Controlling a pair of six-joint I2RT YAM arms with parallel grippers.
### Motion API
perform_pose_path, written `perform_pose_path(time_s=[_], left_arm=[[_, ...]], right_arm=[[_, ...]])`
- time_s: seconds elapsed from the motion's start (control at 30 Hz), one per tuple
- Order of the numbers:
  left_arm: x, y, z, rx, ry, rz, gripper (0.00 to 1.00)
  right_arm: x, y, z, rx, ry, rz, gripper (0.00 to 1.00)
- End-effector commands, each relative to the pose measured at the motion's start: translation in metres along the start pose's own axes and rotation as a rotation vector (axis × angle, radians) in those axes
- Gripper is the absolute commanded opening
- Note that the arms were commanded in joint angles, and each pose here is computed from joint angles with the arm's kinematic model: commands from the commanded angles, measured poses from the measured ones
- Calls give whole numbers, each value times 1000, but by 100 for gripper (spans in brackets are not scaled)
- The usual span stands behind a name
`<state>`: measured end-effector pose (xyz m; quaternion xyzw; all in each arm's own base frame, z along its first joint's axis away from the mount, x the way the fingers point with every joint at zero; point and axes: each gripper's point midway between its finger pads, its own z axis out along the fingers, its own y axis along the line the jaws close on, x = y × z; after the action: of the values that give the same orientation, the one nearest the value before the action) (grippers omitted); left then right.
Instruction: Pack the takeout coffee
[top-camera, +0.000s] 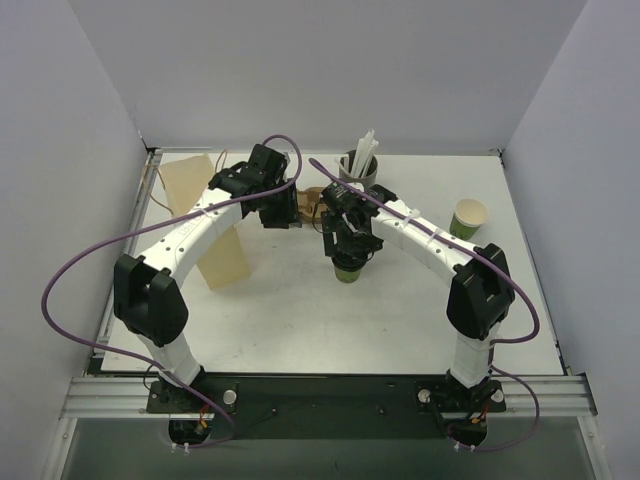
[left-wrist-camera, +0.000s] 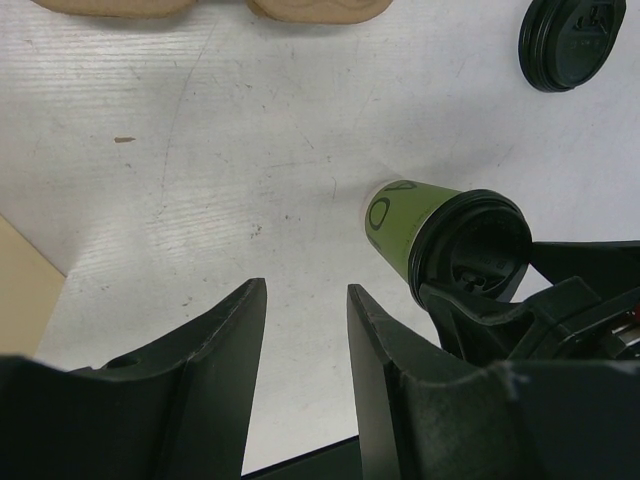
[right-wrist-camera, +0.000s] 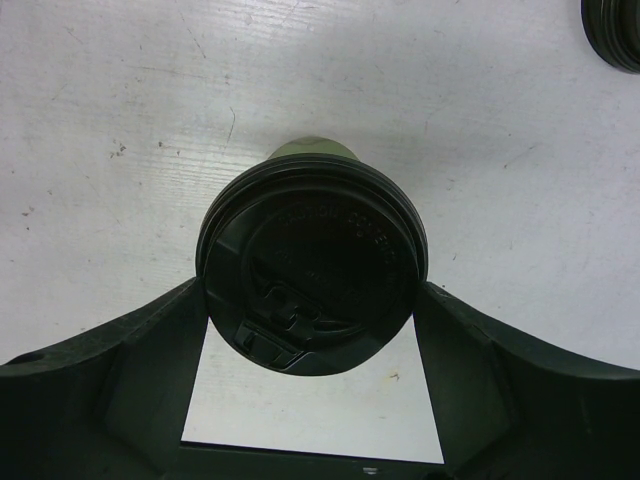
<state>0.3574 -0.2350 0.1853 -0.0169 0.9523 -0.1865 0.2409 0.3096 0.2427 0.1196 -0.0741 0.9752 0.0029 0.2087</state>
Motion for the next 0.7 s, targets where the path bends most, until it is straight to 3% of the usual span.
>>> perform_pose_path(time_s=[0.0,0.43,0.67], left_arm=[[-16,-11,-18,58,-77,9,48],[-9,-16,-22,95,-63,32,48],[-2,-25,-26,119,-54,60,48]], right_arm=[[11,-9,-4,43,30,4,70],[16,-48,-33,61,-32,138,67],[48,-105,-38,135,-19,273,66]])
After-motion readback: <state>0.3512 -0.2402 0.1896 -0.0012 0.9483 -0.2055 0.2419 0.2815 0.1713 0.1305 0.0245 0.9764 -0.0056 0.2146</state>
